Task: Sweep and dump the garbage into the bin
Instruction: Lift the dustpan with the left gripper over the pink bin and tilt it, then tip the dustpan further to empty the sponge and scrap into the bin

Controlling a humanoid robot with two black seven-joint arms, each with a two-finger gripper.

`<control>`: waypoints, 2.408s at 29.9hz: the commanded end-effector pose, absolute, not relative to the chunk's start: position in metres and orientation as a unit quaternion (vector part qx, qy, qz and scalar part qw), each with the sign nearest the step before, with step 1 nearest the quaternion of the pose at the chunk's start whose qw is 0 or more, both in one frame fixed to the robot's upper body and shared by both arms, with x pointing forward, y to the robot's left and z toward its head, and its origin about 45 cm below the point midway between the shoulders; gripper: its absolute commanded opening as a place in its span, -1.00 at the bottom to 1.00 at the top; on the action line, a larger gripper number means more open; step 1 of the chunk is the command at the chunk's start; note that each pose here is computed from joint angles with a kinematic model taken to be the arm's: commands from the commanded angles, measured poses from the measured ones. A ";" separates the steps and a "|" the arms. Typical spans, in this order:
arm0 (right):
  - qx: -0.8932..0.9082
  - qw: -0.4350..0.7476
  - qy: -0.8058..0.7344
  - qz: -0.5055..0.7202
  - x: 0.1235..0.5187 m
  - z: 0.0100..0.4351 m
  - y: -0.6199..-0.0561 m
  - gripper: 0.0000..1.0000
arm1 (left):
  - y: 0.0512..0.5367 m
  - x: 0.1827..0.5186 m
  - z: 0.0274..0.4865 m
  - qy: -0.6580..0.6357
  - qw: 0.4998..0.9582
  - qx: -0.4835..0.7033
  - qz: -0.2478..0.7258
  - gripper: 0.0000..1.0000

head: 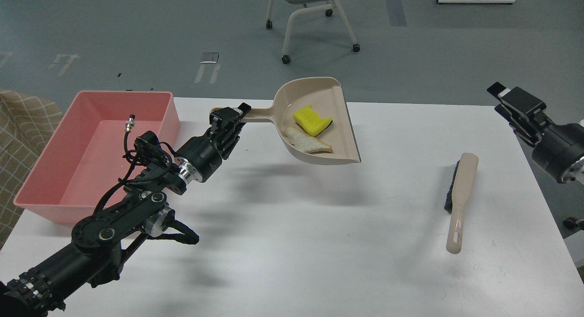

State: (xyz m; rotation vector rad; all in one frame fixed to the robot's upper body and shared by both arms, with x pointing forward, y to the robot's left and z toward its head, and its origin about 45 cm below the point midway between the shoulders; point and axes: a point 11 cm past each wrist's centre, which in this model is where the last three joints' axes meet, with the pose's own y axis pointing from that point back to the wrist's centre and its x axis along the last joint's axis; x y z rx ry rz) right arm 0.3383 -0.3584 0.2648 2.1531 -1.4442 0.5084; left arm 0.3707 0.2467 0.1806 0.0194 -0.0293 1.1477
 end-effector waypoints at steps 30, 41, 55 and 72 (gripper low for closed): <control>0.745 0.190 -0.628 0.123 0.348 0.245 -0.387 0.36 | 0.562 0.246 0.276 -0.039 0.690 0.055 0.721 -1.00; 0.745 0.189 -0.628 0.124 0.348 0.246 -0.386 0.37 | 0.597 0.243 0.304 -0.078 0.687 0.200 0.694 -1.00; 0.743 0.185 -0.632 0.121 0.346 0.245 -0.388 0.38 | 0.592 0.255 0.321 -0.149 0.697 0.353 0.607 -1.00; 0.749 0.167 -0.632 0.107 0.345 0.238 -0.377 0.38 | 0.570 0.269 0.352 -0.206 0.707 0.439 0.516 -1.00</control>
